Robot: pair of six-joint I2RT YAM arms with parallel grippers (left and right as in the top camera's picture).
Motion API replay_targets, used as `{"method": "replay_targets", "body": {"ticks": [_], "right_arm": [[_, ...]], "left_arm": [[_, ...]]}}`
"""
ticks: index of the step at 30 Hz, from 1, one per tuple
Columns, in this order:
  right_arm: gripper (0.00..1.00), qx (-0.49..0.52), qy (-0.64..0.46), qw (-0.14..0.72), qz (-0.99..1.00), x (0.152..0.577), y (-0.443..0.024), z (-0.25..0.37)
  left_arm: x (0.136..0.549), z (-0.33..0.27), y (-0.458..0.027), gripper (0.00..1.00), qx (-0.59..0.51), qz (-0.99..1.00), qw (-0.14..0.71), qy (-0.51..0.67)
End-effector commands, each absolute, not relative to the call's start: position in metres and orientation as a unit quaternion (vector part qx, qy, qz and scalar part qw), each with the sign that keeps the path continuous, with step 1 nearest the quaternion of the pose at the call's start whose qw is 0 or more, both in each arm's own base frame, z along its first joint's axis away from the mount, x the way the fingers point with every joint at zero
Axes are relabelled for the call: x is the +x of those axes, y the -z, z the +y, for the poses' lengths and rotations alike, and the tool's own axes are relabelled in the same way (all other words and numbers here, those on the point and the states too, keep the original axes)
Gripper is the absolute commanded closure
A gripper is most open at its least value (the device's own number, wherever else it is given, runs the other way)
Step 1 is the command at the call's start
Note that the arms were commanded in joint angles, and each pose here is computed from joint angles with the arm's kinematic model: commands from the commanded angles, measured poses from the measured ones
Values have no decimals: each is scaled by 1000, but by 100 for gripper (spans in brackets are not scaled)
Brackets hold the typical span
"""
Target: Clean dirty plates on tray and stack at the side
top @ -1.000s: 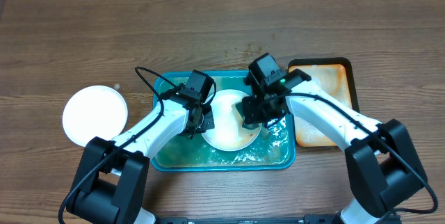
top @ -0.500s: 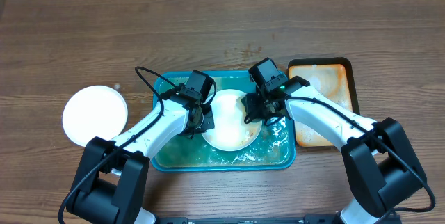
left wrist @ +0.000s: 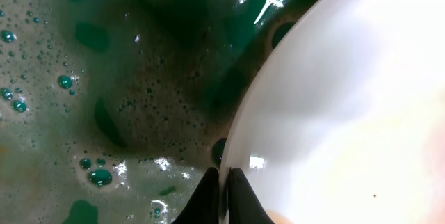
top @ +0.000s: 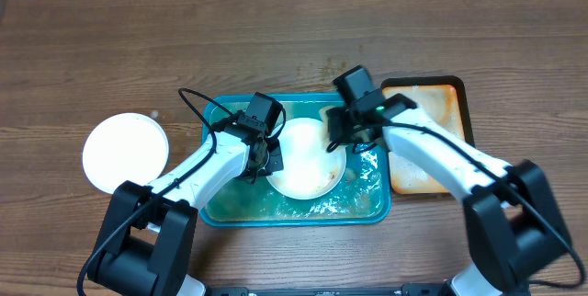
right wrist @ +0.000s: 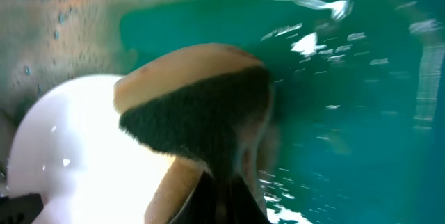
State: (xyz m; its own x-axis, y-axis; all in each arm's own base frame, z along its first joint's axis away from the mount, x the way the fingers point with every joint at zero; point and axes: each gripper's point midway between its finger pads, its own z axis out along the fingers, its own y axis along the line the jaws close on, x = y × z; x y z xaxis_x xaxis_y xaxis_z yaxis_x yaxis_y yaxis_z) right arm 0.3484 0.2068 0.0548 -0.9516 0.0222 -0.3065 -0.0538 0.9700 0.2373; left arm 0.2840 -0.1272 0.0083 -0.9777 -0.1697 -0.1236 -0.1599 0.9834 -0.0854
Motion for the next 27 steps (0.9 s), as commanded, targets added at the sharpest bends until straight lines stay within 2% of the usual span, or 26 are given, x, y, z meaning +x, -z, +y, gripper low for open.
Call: {"method": "replay_targets", "body": {"ticks": [1, 5, 13, 23, 27], "right_arm": [[96, 44, -126, 240, 962, 378, -124, 168], [96, 92, -108, 233, 962, 373, -136, 123], [96, 99, -49, 169, 979, 353, -102, 54], [96, 88, -31, 113, 989, 334, -32, 42], [96, 88, -24, 82, 992, 324, -10, 41]], "left_arm": [[269, -115, 3, 96, -83, 996, 44, 5], [269, -115, 3, 96, -84, 995, 45, 4], [288, -104, -34, 96, -87, 991, 94, -29], [307, -48, -136, 96, -105, 958, 208, -169], [306, -26, -153, 96, -102, 939, 227, -237]]}}
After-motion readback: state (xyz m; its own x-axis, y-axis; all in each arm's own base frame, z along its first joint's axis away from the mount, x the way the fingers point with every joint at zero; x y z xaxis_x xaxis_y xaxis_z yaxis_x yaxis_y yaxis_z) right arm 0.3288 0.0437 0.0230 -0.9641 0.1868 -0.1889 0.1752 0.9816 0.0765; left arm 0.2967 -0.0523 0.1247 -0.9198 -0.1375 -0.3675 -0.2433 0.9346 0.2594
